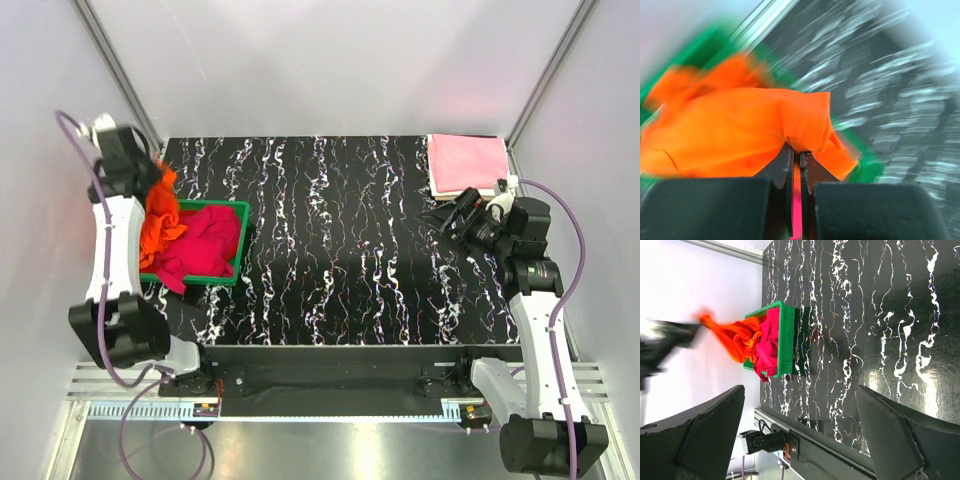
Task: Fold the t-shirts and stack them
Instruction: Grab the tshirt from the pile, then move the tshirt to the center of the board
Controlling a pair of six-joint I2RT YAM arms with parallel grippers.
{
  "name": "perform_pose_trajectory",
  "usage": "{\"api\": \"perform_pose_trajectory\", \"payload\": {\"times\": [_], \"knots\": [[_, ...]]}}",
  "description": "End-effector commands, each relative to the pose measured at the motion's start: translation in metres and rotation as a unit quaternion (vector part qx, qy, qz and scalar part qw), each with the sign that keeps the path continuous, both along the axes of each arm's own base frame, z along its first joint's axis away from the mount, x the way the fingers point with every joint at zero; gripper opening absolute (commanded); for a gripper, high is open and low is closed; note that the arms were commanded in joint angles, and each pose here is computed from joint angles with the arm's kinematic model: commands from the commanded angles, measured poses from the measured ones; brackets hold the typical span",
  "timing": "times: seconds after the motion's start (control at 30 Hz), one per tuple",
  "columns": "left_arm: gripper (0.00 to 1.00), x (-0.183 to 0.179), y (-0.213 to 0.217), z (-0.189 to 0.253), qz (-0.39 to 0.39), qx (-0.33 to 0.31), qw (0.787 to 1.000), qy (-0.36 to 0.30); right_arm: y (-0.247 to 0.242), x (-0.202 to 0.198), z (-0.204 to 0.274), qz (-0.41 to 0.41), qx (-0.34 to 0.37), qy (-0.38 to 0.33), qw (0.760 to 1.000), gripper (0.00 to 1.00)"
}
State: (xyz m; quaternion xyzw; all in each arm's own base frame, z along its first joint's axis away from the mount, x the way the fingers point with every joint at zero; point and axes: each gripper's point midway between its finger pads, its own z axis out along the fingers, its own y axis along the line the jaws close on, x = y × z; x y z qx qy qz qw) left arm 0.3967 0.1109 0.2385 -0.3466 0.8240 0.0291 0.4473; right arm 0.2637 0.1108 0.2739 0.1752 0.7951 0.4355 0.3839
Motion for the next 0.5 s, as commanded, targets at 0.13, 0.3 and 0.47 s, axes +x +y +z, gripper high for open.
{"api": "perform_pose_trajectory", "payload": {"times": [0.13,0.3,0.47], "knots": [[0.0,-0.045,-0.152,0.332,-0.305,-0.017,0.863,-0.403,-0.004,0.01,0.011,-0.013,-0.002,-0.016,1.0,1.0],[0.0,-0.106,-0.227,0.384,-0.45,-0.126,0.744,-0.477,-0.006,0.013,0.003,-0.019,-0.008,-0.007,1.0,1.0],[0.0,-0.107,-0.272,0.306,-0.517,-0.222,0.711,-0.422,-0.011,0.013,0.0,-0.035,-0.016,-0.007,0.999,1.0]]}}
